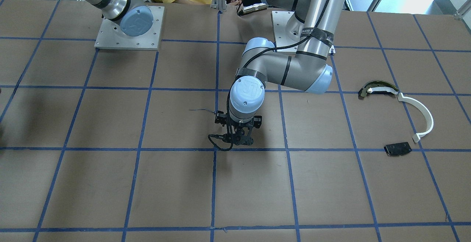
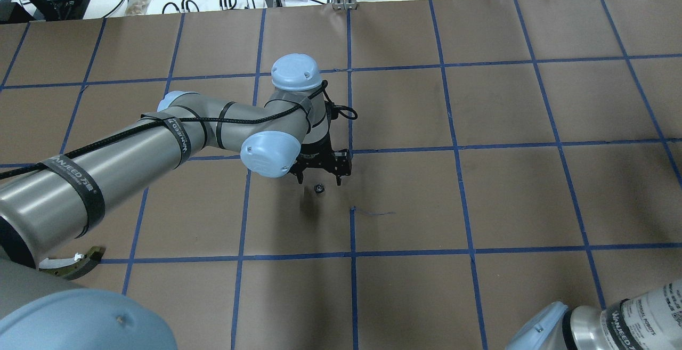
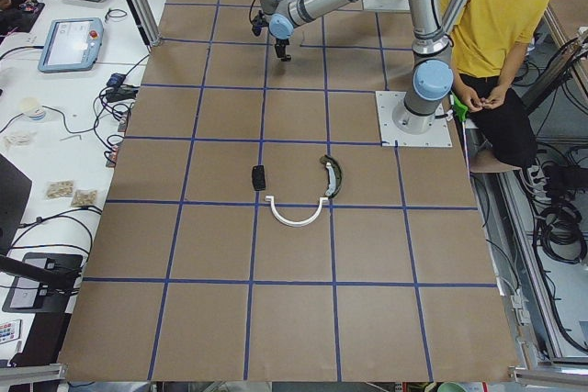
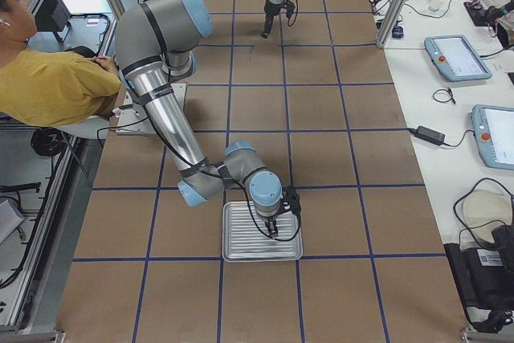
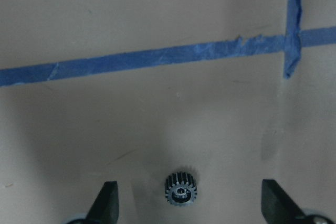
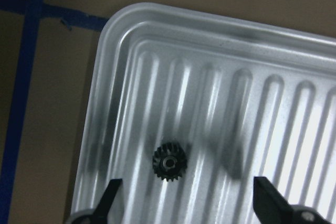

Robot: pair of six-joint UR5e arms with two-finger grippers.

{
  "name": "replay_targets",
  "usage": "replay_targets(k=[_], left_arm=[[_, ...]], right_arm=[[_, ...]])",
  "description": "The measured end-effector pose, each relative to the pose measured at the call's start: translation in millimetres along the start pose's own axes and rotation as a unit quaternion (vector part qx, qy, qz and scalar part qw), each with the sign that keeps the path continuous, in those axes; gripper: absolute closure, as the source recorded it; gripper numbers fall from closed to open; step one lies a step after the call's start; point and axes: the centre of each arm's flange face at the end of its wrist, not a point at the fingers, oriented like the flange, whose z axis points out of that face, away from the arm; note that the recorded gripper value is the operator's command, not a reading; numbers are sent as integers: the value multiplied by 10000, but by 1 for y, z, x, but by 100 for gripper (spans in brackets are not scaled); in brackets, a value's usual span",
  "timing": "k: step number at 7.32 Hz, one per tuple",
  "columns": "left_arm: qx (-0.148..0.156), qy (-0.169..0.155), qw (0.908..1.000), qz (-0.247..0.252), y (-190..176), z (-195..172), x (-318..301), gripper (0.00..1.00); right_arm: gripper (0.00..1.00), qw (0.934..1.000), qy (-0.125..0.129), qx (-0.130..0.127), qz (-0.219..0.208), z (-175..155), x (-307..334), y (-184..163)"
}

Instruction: Place bearing gear from tray to pile

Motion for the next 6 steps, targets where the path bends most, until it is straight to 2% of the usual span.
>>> replay_targets(k=[1,2,3,6], left_arm=[[-31,-9,10000,-1,0,2,0,42],[-73,-18,10000,4,1,6,-1,45],[-123,-31,9999,-3,1,11,-1,99],[-176,-63,9998,-26,2,16,-3,100]], right_arm=[[22,10000,-20,-1,44,2,-1,-1],[35,10000,-36,-5,76,4,-2,-2],[37,9999,-44,-5,90,4,-3,-3],[37,10000,-34,5,-1,4,-9,-14]])
